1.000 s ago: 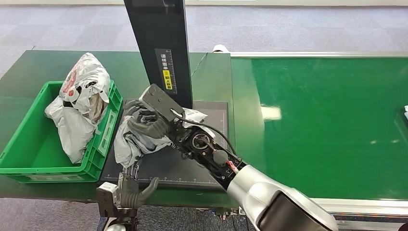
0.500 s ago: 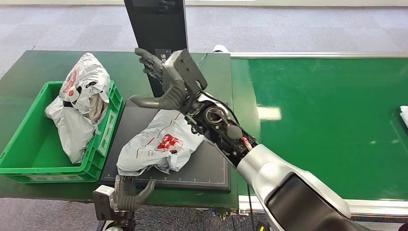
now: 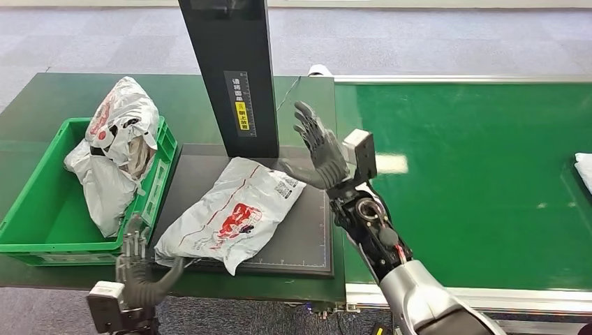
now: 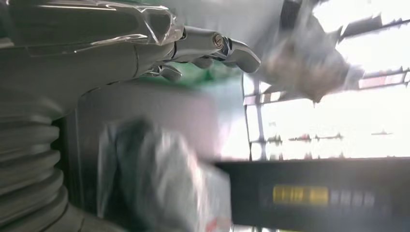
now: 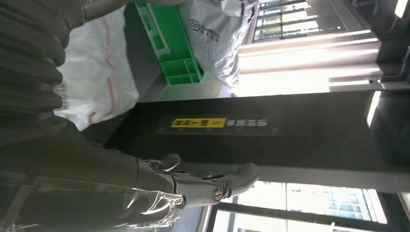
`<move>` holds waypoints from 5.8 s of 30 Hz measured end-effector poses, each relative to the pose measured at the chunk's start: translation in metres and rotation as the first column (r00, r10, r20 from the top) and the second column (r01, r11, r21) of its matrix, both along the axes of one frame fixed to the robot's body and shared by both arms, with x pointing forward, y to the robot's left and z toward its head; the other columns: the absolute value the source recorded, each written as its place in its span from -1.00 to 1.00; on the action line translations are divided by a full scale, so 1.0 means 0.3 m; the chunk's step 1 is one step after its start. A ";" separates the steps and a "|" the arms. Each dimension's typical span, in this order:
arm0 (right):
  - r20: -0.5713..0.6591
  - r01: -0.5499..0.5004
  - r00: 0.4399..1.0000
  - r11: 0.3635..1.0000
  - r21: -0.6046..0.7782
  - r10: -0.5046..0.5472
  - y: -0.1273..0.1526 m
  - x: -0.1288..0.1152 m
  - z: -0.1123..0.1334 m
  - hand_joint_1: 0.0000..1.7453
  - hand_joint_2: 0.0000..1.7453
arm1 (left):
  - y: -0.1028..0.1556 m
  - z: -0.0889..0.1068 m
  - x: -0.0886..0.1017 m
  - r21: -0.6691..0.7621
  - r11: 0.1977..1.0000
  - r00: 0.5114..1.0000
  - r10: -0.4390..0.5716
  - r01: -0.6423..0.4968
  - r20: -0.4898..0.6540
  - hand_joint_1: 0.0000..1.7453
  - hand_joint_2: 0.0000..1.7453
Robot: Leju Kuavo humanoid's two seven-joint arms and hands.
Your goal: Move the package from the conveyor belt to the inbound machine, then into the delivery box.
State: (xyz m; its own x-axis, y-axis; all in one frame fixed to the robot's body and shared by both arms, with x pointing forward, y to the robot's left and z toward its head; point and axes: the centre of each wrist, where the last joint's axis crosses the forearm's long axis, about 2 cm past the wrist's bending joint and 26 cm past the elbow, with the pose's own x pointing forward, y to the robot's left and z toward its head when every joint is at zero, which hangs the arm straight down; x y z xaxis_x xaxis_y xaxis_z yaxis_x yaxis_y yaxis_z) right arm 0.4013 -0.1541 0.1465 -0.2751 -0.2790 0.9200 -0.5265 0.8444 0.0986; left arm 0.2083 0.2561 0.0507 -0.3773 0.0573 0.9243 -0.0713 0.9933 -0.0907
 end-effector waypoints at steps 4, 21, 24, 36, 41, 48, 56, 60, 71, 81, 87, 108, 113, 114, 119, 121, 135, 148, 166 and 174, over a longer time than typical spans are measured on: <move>-0.021 0.037 0.999 0.998 0.046 -0.036 -0.048 -0.071 -0.080 -1.00 1.00 | 0.078 0.032 -0.024 0.043 0.995 0.995 0.092 -0.094 0.035 -1.00 1.00; -0.118 0.193 0.978 0.959 0.206 -0.172 -0.206 -0.276 -0.252 -1.00 1.00 | 0.074 0.131 0.082 0.316 0.916 0.968 0.220 -0.248 0.122 -1.00 1.00; -0.126 0.204 0.976 0.954 0.221 -0.180 -0.215 -0.278 -0.258 -1.00 1.00 | -0.001 0.132 0.181 0.417 0.896 0.988 0.132 -0.154 0.083 -1.00 1.00; -0.168 0.232 0.967 0.938 0.259 -0.193 -0.218 -0.301 -0.289 -1.00 1.00 | -0.171 0.053 0.388 0.649 0.748 0.990 -0.084 0.140 -0.117 -1.00 1.00; -0.199 0.246 0.960 0.935 0.255 -0.198 -0.227 -0.346 -0.325 -1.00 1.00 | -0.162 0.007 0.364 0.686 0.701 0.980 -0.095 0.192 -0.177 -1.00 1.00; -0.222 0.263 0.953 0.930 0.255 -0.208 -0.240 -0.374 -0.349 -1.00 1.00 | -0.137 -0.033 0.293 0.741 0.627 0.969 -0.104 0.240 -0.226 -1.00 1.00; -0.221 0.270 0.951 0.928 0.257 -0.216 -0.248 -0.371 -0.348 -1.00 1.00 | -0.095 -0.044 0.235 0.771 0.582 0.965 -0.125 0.258 -0.229 -0.46 1.00; -0.216 0.267 0.952 0.930 0.254 -0.215 -0.247 -0.363 -0.345 -1.00 1.00 | -0.088 -0.035 0.250 0.777 0.571 0.964 -0.142 0.265 -0.224 0.86 1.00; -0.217 0.272 0.951 0.930 0.246 -0.221 -0.244 -0.353 -0.338 -1.00 1.00 | -0.097 -0.005 0.303 0.784 0.570 0.969 -0.164 0.245 -0.184 1.00 1.00; -0.222 0.284 0.947 0.928 0.241 -0.232 -0.248 -0.355 -0.341 -1.00 1.00 | -0.095 -0.004 0.302 0.751 0.632 0.979 -0.170 0.194 -0.110 1.00 1.00; -0.227 0.296 0.943 0.925 0.239 -0.243 -0.251 -0.362 -0.348 -1.00 1.00 | -0.086 0.032 0.276 0.610 0.790 0.992 -0.115 0.057 0.057 1.00 1.00; -0.243 0.344 0.926 0.910 0.231 -0.289 -0.304 -0.392 -0.386 -1.00 1.00 | 0.097 0.381 0.001 0.209 0.916 0.840 0.198 -0.342 0.505 0.85 1.00; -0.240 0.352 0.924 0.908 0.227 -0.298 -0.324 -0.382 -0.395 -1.00 1.00 | 0.113 0.470 -0.072 0.137 0.919 0.783 0.230 -0.371 0.578 0.81 1.00; -0.241 0.353 0.923 0.908 0.226 -0.299 -0.326 -0.380 -0.396 -1.00 1.00 | 0.115 0.486 -0.081 0.119 0.920 0.772 0.238 -0.374 0.589 0.78 1.00; -0.245 0.346 0.924 0.913 0.214 -0.293 -0.328 -0.375 -0.402 -1.00 1.00 | 0.154 0.519 -0.087 0.055 0.922 0.750 0.275 -0.383 0.601 0.72 1.00; -0.248 0.345 0.924 0.914 0.213 -0.291 -0.326 -0.373 -0.402 -1.00 1.00 | 0.176 0.516 -0.077 0.066 0.914 0.746 0.283 -0.400 0.603 0.72 1.00; -0.246 0.323 0.931 0.921 0.219 -0.268 -0.300 -0.338 -0.386 -1.00 1.00 | 0.359 0.456 0.205 0.328 0.807 0.812 0.287 -0.491 0.508 0.85 1.00; -0.244 0.257 0.949 0.940 0.226 -0.201 -0.250 -0.259 -0.352 -1.00 1.00 | 0.631 0.493 0.702 0.890 0.331 0.867 0.482 -0.315 0.127 0.94 1.00; -0.269 0.238 0.947 0.947 0.217 -0.176 -0.232 -0.238 -0.354 -1.00 1.00 | 0.843 0.518 0.680 0.913 0.344 0.821 0.571 -0.219 -0.019 0.93 1.00; -0.270 0.238 0.946 0.947 0.216 -0.176 -0.233 -0.238 -0.355 -1.00 1.00 | 0.932 0.461 0.606 0.889 0.408 0.785 0.611 -0.206 -0.098 0.74 1.00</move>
State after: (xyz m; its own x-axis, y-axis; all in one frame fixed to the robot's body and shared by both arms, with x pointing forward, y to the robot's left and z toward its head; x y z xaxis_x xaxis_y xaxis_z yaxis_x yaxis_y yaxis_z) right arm 0.3298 -0.2240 0.0399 -0.1265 -0.4630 0.8773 -0.2757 0.8659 0.4173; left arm 0.3901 0.5357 0.1891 0.2313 -0.8341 0.5008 -0.3136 0.4234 0.8499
